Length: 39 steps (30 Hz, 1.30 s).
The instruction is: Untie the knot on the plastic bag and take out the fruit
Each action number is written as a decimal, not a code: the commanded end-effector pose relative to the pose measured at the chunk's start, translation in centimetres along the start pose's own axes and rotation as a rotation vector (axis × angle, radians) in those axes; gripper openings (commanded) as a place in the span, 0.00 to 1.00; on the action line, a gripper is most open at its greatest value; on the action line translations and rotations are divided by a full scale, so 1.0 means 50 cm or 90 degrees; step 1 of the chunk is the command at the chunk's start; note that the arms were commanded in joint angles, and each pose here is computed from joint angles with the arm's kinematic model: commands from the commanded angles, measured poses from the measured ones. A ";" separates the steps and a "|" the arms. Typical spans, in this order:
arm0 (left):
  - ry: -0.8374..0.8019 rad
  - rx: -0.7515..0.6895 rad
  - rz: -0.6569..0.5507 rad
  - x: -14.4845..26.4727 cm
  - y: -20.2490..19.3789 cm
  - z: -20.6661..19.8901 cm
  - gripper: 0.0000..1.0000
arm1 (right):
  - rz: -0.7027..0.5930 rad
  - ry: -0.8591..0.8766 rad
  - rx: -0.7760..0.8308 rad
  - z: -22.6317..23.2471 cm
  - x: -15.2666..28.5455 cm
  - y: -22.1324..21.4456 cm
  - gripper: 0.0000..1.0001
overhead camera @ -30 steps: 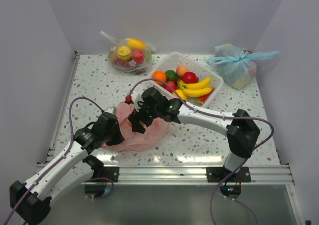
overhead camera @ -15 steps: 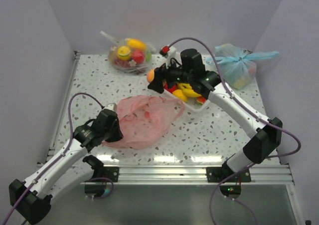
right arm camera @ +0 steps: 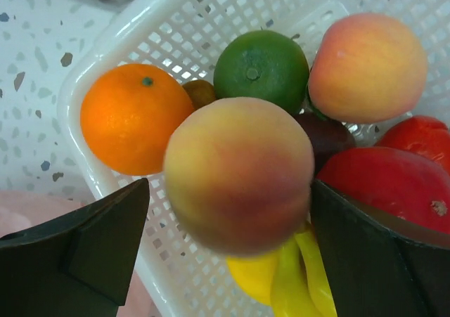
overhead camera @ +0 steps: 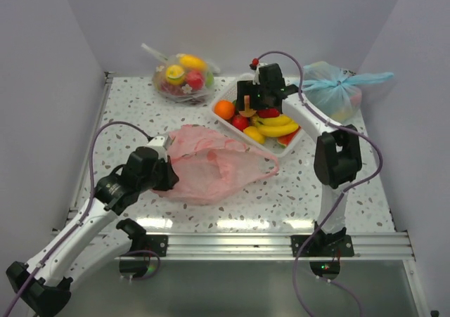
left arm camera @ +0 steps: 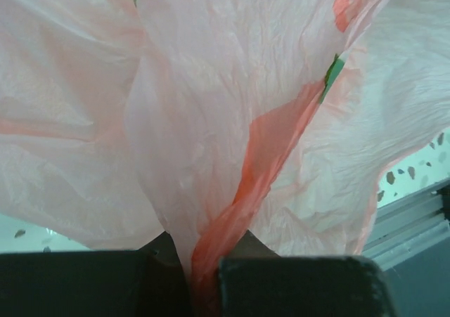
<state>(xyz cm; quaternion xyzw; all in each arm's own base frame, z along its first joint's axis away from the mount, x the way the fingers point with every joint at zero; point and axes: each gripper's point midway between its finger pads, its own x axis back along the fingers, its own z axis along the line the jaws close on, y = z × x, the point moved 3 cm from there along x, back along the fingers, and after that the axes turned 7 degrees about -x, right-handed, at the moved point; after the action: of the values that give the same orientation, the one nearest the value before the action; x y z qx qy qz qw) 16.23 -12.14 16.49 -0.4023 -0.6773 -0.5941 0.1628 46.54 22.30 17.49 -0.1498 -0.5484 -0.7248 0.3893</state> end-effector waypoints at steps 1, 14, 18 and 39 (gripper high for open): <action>-0.118 -0.111 -0.114 0.050 0.085 -0.059 0.00 | -0.071 0.020 0.001 0.043 0.066 0.070 0.99; -0.309 -0.217 -0.182 0.122 0.104 -0.137 0.00 | -0.211 0.077 0.043 0.068 0.342 0.051 0.99; -0.266 -0.179 -0.155 0.097 0.102 -0.124 0.00 | -0.247 0.042 0.036 0.043 0.411 0.025 0.99; 0.106 0.176 -0.094 0.056 0.048 0.032 0.86 | -0.426 -0.093 -0.002 -0.068 0.753 -0.110 0.99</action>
<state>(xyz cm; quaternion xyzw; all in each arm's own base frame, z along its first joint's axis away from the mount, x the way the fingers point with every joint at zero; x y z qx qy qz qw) 16.66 -10.79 17.51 -0.3215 -0.7363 -0.5491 0.2303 19.89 6.18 37.66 0.0137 -0.5854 -0.8033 0.1088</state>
